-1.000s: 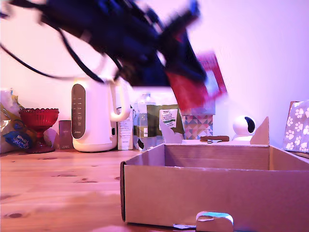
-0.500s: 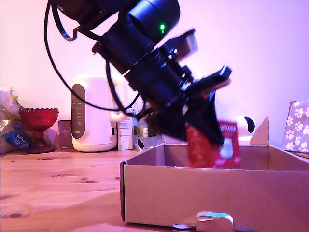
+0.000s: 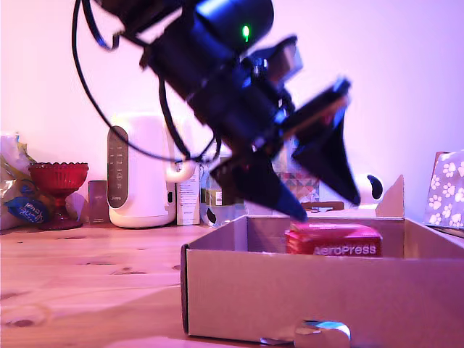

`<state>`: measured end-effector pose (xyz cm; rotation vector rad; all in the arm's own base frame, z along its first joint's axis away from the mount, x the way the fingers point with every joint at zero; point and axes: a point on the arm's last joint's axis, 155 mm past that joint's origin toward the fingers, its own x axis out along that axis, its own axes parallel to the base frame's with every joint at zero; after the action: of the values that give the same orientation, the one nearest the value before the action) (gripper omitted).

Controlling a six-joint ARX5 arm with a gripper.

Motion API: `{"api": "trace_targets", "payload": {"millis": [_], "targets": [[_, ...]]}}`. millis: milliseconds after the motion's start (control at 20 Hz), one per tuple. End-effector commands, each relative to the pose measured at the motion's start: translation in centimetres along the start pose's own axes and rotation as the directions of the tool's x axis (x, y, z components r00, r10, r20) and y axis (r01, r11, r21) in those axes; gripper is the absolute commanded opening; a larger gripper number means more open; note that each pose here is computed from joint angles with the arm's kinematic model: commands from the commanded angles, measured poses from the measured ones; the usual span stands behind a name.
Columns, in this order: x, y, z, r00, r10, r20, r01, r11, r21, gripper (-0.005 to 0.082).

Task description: Pick the red carton of coffee filters and place it in the cardboard box

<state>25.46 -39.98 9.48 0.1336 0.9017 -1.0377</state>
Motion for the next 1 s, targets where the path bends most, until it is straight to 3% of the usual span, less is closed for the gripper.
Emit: {"api": "trace_targets", "payload": {"millis": [0,150,250,400,650,750,950], "targets": [[-2.0,-0.8,1.4,0.999,0.002,0.046,-0.003,1.000,0.020,0.0586],[-3.9,-0.5,2.0,0.997,0.045,0.063,-0.047,0.999,0.028,0.0349],[-4.7,-0.1,2.3,0.994,0.079,0.076,-0.083,0.995,0.055,0.0010],[-5.0,0.6,3.1,0.986,0.119,0.115,-0.128,0.989,0.074,-0.0024],[-6.6,2.9,2.9,0.954,0.184,0.238,-0.201,0.978,0.050,-0.0024],[-8.3,4.5,2.4,0.931,0.218,0.293,-0.232,0.973,0.012,-0.0024],[-12.7,8.4,0.7,0.868,0.315,0.385,-0.291,0.949,-0.121,-0.0024]]}}
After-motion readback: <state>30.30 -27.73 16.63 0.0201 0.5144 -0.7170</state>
